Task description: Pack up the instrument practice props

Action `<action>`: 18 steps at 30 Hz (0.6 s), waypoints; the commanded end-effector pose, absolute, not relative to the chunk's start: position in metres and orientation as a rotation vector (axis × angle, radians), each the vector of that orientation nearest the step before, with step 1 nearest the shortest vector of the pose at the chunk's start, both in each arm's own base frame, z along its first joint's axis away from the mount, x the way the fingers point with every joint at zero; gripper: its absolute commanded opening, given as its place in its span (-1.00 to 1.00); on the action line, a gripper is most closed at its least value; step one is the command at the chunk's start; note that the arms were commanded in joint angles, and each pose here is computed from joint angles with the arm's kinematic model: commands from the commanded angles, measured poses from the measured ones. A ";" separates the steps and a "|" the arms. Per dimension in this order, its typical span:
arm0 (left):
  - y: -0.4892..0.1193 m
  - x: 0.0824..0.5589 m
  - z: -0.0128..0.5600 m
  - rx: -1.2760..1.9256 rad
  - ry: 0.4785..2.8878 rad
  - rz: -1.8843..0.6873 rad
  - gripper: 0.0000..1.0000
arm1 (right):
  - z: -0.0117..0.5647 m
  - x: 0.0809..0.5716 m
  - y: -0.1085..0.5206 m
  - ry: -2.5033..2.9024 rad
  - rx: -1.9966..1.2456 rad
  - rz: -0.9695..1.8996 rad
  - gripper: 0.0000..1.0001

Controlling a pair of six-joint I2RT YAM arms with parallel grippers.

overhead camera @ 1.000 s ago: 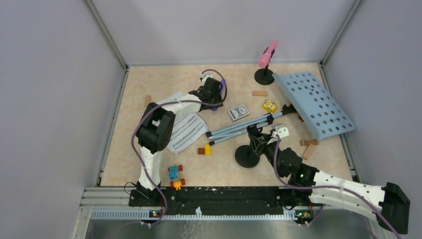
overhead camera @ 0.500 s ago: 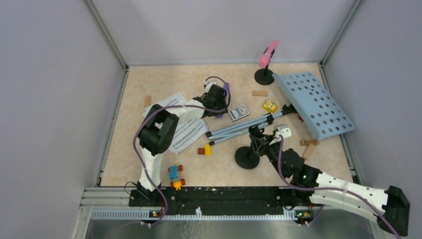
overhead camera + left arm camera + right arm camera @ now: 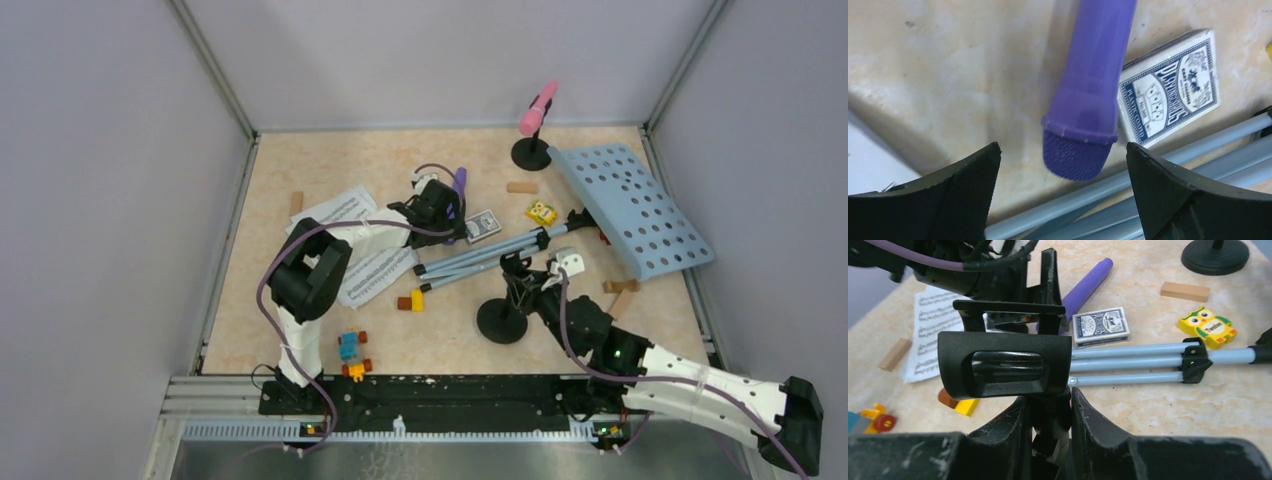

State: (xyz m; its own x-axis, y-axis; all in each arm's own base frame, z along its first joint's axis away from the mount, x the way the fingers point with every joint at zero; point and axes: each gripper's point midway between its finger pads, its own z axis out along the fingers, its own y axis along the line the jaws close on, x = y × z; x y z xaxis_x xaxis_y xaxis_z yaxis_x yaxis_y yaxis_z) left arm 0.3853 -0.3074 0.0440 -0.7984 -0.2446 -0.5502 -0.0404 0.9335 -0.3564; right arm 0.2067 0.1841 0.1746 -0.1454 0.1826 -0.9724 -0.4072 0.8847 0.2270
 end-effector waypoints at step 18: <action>-0.160 0.298 0.248 -0.320 2.021 -0.364 0.97 | 0.337 0.300 0.289 1.507 -0.414 0.387 -1.00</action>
State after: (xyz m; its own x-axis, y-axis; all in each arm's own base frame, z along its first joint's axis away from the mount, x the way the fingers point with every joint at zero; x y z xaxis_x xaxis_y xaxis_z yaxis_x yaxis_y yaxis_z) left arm 0.3290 -0.2080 0.2588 -0.4800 -0.3796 -0.7909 0.0183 0.8970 -0.4417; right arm 0.2601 0.2577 0.2853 -0.0828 -0.0989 -0.9917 -0.4560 0.8885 -0.0505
